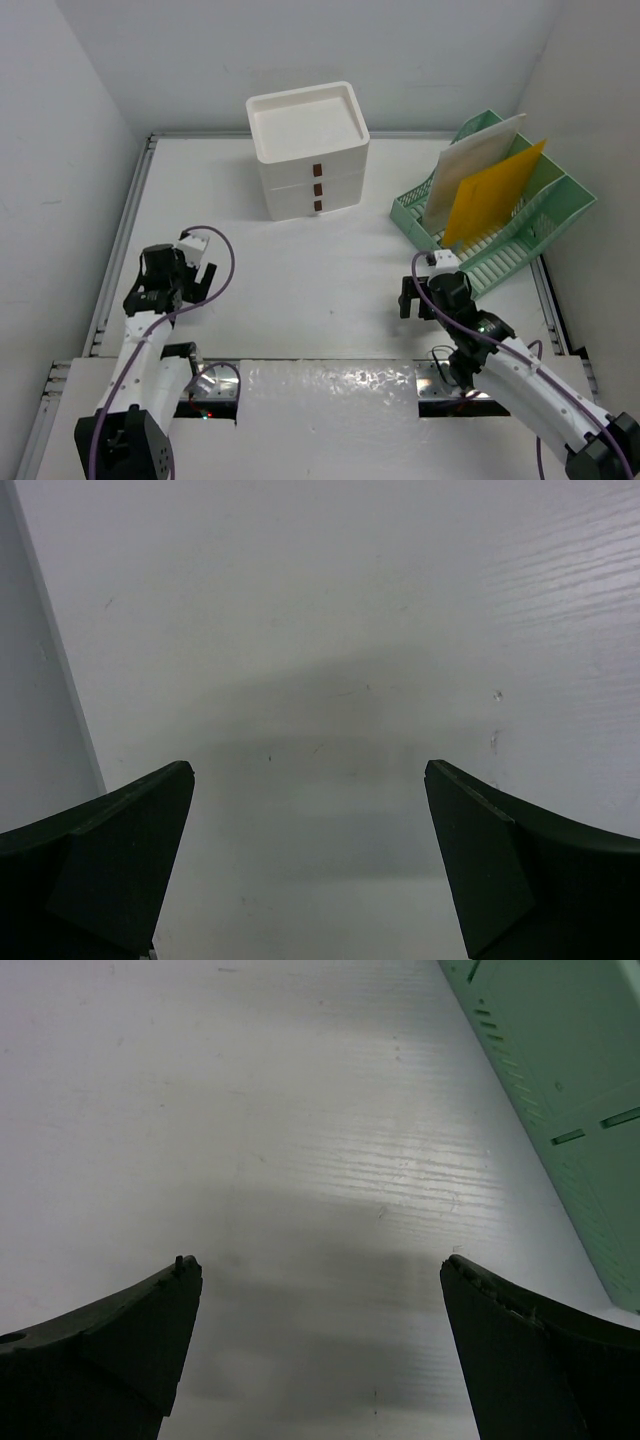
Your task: Organize the desk
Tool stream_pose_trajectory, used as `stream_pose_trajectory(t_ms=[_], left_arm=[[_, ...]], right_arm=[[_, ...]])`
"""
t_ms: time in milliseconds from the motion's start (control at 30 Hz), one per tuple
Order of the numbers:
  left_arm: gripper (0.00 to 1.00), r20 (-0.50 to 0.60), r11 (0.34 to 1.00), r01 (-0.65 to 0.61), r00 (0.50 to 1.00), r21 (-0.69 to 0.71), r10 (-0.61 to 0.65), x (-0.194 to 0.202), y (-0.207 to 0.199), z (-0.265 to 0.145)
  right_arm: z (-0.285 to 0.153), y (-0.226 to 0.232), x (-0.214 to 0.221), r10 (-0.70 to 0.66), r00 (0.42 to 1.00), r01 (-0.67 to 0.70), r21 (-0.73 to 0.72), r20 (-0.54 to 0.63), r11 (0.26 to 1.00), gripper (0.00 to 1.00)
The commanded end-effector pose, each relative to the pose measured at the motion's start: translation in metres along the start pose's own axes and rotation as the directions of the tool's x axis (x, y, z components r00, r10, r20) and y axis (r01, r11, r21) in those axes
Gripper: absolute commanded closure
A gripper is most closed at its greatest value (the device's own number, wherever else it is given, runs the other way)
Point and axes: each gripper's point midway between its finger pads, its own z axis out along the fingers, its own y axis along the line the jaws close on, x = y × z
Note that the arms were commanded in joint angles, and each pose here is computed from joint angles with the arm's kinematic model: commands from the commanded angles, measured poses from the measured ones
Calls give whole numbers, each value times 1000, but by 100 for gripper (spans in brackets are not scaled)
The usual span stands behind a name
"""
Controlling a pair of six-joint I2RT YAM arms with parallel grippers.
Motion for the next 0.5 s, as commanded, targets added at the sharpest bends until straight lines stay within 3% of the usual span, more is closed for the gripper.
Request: stream_pose_trajectory(t_ms=[0, 467], left_arm=[[0, 70, 995, 30, 997, -97, -23, -16, 20, 0], [0, 68, 997, 15, 998, -76, -10, -15, 16, 1]], right_arm=[[2, 0, -22, 64, 994, -66, 20, 93, 998, 1], [0, 4, -34, 35, 980, -29, -33, 198, 999, 1]])
